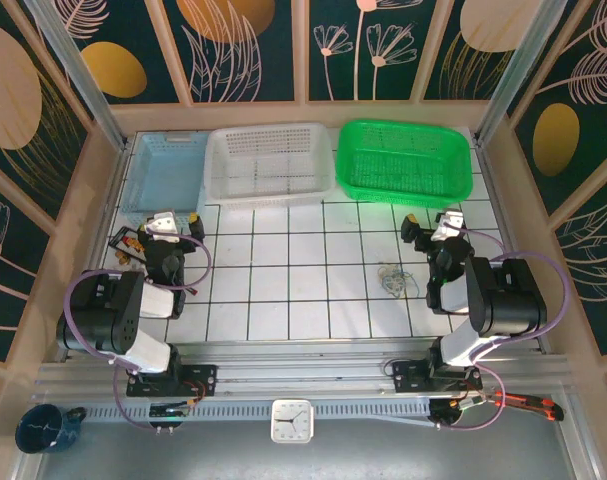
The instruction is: Untangle the cables
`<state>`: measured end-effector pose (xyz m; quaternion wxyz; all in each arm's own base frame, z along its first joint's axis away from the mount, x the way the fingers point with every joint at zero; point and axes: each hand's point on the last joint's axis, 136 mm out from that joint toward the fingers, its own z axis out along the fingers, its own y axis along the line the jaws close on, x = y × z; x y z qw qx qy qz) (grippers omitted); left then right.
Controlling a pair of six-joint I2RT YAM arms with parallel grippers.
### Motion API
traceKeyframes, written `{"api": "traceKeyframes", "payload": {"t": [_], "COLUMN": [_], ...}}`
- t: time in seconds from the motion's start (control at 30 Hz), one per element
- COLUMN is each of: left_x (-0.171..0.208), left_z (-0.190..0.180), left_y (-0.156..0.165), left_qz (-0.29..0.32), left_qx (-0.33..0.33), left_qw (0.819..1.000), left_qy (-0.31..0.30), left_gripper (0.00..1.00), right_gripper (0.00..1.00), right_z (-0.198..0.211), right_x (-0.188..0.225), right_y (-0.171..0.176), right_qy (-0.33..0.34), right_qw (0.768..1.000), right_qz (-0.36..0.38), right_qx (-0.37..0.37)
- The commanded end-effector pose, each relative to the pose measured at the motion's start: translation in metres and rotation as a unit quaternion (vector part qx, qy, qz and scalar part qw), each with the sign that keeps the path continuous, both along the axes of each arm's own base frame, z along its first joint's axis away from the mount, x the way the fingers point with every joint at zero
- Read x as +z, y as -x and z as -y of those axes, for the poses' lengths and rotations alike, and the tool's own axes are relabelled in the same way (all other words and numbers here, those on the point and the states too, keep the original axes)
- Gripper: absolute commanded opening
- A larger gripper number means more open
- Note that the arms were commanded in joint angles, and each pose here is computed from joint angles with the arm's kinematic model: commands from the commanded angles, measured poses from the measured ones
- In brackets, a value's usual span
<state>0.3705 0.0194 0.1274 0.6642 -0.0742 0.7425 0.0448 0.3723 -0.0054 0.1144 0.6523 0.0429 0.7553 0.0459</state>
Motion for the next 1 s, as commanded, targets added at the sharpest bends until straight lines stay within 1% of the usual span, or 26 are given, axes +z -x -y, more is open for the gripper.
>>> {"api": "traceKeyframes", "payload": {"t": [0.0,0.57,0.73,0.97], "left_x": [0.012,0.012,0.013,0.012], "left_z": [-0.004,-0.004,-0.020,-0.021], "left_y": [-0.001,-0.001,0.004,0.002], "left_qz": [0.025,0.024,0.033,0.029], "left_qx": [0.008,0.007,0.056,0.058], "left_qw": [1.000,1.000,0.998,0.998], "left_qy": [0.007,0.007,0.021,0.021], "left_gripper": [0.99,0.99,0.99,0.99], "right_gripper": [0.99,0.99,0.99,0.99], "right_z": [0.001,0.001,0.001,0.001], "right_x": [0.012,0.012,0.012,0.012], "right_y": [-0.005,-0.005,-0.005,-0.005], "right_qy": [0.006,0.005,0.004,0.004], "right_qw": [1.000,1.000,1.000,1.000], "right_qz": [0.019,0.019,0.019,0.019], "right_qx": [0.000,0.001,0.001,0.002]}}
